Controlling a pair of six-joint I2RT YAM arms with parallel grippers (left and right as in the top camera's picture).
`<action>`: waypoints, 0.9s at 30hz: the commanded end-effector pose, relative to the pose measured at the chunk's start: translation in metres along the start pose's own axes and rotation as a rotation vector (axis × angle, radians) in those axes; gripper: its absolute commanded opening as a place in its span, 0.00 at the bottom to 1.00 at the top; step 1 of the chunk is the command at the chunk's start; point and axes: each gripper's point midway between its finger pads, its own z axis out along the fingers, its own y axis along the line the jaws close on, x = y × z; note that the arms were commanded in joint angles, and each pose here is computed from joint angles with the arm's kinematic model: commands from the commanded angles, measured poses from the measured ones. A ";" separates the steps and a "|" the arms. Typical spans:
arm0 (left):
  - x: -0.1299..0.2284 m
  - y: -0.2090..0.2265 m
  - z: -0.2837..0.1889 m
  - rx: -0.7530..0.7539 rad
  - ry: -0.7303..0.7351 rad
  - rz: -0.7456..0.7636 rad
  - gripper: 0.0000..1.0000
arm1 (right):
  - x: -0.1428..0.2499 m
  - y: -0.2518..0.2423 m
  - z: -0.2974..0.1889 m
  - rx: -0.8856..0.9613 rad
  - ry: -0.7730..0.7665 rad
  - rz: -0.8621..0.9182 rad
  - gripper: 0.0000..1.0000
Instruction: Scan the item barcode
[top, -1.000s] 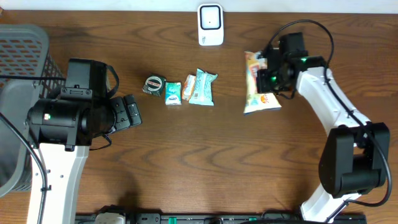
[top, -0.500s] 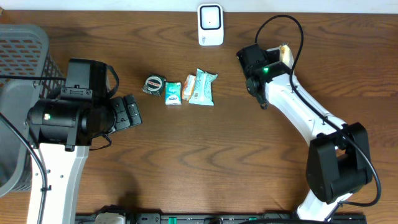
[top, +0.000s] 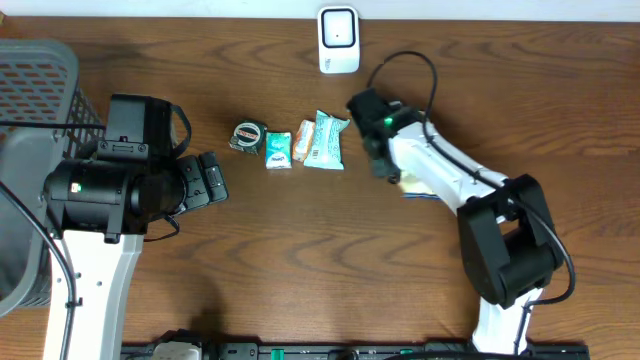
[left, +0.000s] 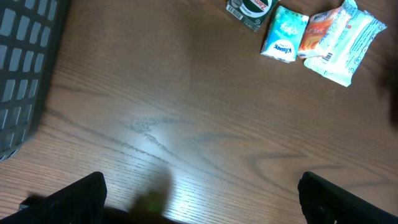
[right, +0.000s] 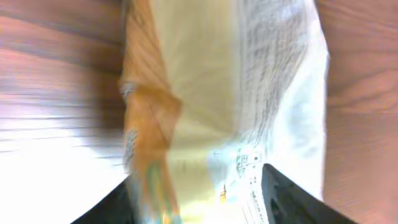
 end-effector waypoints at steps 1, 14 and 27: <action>0.000 0.001 -0.001 -0.002 -0.003 -0.002 0.98 | -0.040 0.034 -0.043 -0.159 -0.103 0.013 0.57; 0.000 0.001 -0.001 -0.002 -0.003 -0.002 0.98 | -0.084 -0.073 -0.059 -0.209 -0.096 0.164 0.34; 0.000 0.001 -0.001 -0.002 -0.003 -0.002 0.98 | 0.000 -0.033 0.032 -0.458 0.124 0.212 0.01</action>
